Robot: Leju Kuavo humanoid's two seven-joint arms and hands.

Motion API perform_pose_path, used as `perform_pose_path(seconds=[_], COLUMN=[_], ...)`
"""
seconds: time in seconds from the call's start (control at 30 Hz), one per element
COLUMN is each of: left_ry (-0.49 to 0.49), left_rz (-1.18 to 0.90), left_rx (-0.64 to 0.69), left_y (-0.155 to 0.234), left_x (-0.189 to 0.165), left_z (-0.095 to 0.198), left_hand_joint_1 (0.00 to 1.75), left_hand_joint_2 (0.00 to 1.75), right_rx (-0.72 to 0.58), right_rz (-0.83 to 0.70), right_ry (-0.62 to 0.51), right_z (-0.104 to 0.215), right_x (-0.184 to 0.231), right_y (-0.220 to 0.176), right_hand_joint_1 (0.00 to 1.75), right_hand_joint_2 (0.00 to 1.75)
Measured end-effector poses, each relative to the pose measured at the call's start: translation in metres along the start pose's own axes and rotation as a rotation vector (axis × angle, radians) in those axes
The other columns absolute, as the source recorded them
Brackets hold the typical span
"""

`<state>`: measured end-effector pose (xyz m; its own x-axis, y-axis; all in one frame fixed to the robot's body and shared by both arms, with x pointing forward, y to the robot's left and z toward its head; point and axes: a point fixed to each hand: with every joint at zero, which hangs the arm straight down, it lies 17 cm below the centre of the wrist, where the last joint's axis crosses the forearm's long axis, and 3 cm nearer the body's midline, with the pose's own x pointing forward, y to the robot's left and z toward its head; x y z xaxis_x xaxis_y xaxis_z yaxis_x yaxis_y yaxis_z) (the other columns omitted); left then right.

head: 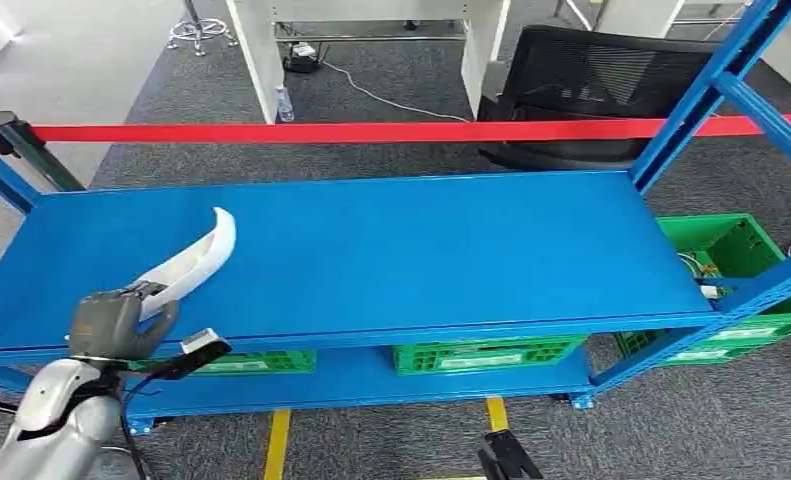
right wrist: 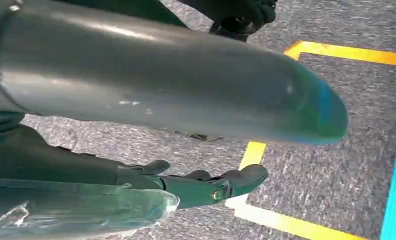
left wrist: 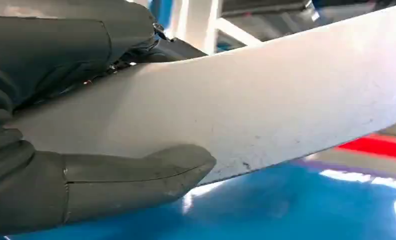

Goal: Take the parts from the cabinet and place them on the table.

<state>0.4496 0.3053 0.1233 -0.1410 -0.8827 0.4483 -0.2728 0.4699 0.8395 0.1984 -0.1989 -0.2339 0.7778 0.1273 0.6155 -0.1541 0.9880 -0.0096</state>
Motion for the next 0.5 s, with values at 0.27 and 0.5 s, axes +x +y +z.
perform_pose_path(seconds=[0.27, 0.5], left_ry=[-0.209, -0.275], left_rz=[0.069, 0.104], left_rx=[0.144, 0.203], left_y=[0.035, 0.056], left_x=[0.109, 0.141], left_z=[0.027, 0.037], left_hand_joint_1=[1.75, 1.75], left_hand_joint_2=[1.75, 1.75], right_rx=[-0.027, -0.029], right_rz=[-0.040, -0.052], right_ry=[-0.026, -0.035], right_z=[0.005, 0.005], right_x=[-0.006, -0.006], right_y=[-0.006, -0.008], right_hand_joint_1=[0.00, 0.00], right_hand_joint_2=[0.00, 0.00])
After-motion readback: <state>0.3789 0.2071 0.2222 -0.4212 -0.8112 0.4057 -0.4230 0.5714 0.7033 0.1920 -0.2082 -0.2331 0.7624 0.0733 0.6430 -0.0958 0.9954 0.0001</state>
